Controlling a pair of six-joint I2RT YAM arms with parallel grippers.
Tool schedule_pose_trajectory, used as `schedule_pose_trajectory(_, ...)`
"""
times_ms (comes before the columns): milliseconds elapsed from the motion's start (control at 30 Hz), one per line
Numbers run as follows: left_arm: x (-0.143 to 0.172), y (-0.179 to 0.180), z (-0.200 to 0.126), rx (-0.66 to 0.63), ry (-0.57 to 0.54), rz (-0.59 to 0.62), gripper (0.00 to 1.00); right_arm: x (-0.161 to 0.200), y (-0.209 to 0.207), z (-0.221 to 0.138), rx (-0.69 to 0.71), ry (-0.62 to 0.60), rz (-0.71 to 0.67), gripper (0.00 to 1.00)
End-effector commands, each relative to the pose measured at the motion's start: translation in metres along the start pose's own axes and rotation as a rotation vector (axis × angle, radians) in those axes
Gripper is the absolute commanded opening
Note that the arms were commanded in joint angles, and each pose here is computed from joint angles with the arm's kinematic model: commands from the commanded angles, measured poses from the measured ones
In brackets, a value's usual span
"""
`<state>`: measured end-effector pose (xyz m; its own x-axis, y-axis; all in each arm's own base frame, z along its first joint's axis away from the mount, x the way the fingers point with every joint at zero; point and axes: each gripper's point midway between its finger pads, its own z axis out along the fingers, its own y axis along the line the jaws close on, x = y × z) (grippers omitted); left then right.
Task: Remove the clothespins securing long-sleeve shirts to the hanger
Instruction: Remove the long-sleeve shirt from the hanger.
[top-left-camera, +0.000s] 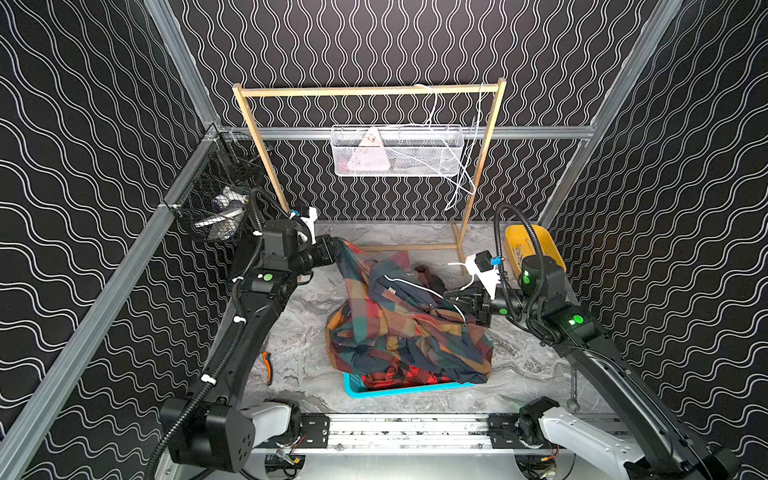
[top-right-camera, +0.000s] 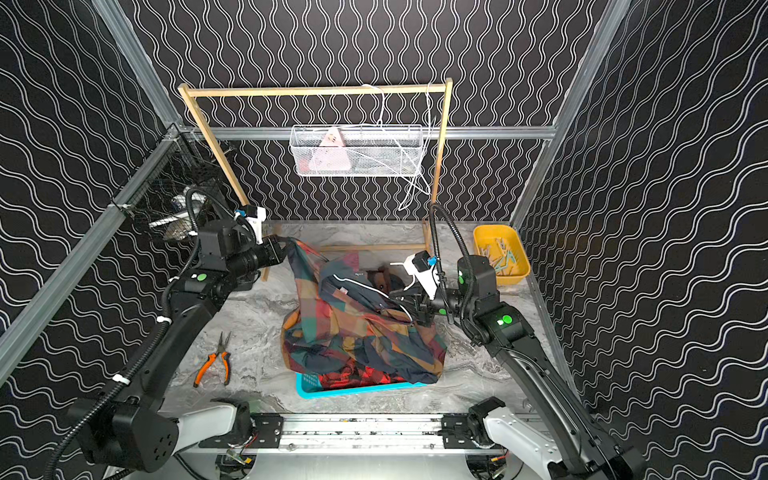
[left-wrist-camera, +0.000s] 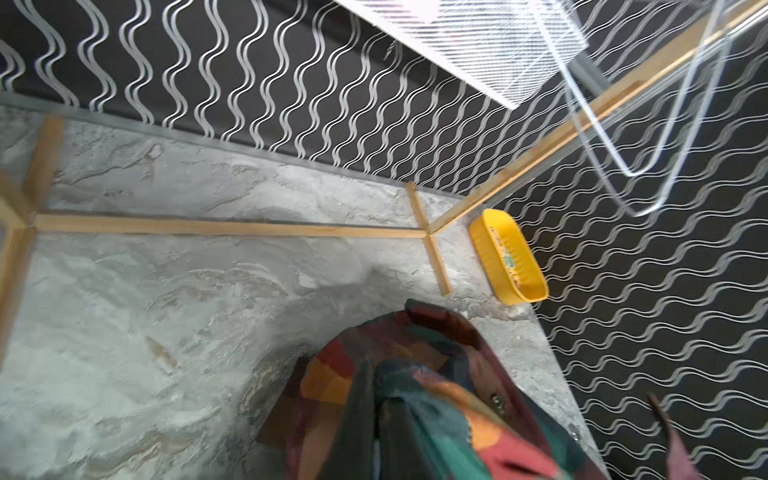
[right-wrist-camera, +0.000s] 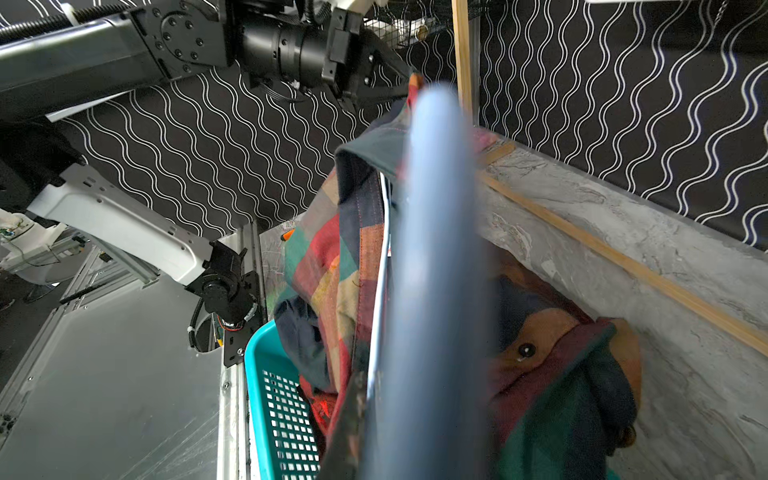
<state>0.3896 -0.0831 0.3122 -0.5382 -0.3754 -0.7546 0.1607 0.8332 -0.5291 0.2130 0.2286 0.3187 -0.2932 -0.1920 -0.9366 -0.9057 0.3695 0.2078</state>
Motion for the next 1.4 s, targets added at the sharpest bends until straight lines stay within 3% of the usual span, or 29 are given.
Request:
schedule_pose_trajectory(0, -0.028, 0.013, 0.002, -0.074, -0.108, -0.001, 0.00, 0.028, 0.009, -0.002, -0.038, 0.115, 0.076, 0.00)
schedule_pose_trajectory(100, -0.042, 0.007, 0.008, -0.051, -0.121, -0.026, 0.00, 0.037, 0.011, -0.006, -0.033, 0.161, 0.105, 0.00)
schedule_pose_trajectory(267, -0.050, 0.022, 0.011, -0.109, -0.132, -0.057, 0.00, 0.035, 0.016, -0.016, 0.010, 0.093, 0.096, 0.00)
schedule_pose_trajectory(633, 0.006, 0.055, 0.019, -0.153, -0.008, -0.104, 0.00, -0.001, 0.018, -0.042, 0.129, -0.025, -0.016, 0.00)
schedule_pose_trajectory(767, 0.042, 0.038, 0.022, -0.049, 0.068, -0.084, 0.00, -0.019, 0.014, -0.033, 0.099, -0.047, -0.055, 0.00)
schedule_pose_trajectory(933, 0.093, -0.026, 0.020, 0.073, 0.178, 0.130, 0.00, -0.055, 0.007, -0.014, 0.018, -0.104, -0.114, 0.00)
schedule_pose_trajectory(1100, 0.115, -0.046, 0.008, 0.212, 0.238, 0.173, 0.46, -0.096, 0.001, -0.002, -0.054, -0.151, -0.185, 0.00)
schedule_pose_trajectory(1200, 0.128, -0.049, 0.000, 0.247, 0.281, 0.198, 0.60, -0.113, -0.007, -0.002, -0.088, -0.191, -0.194, 0.00)
schedule_pose_trajectory(1300, 0.113, -0.059, -0.017, 0.277, 0.213, 0.235, 0.74, -0.115, -0.018, -0.002, -0.106, -0.197, -0.188, 0.00)
schedule_pose_trajectory(1367, 0.089, -0.073, -0.034, 0.342, 0.130, 0.253, 0.91, -0.110, -0.029, -0.004, -0.110, -0.194, -0.168, 0.00)
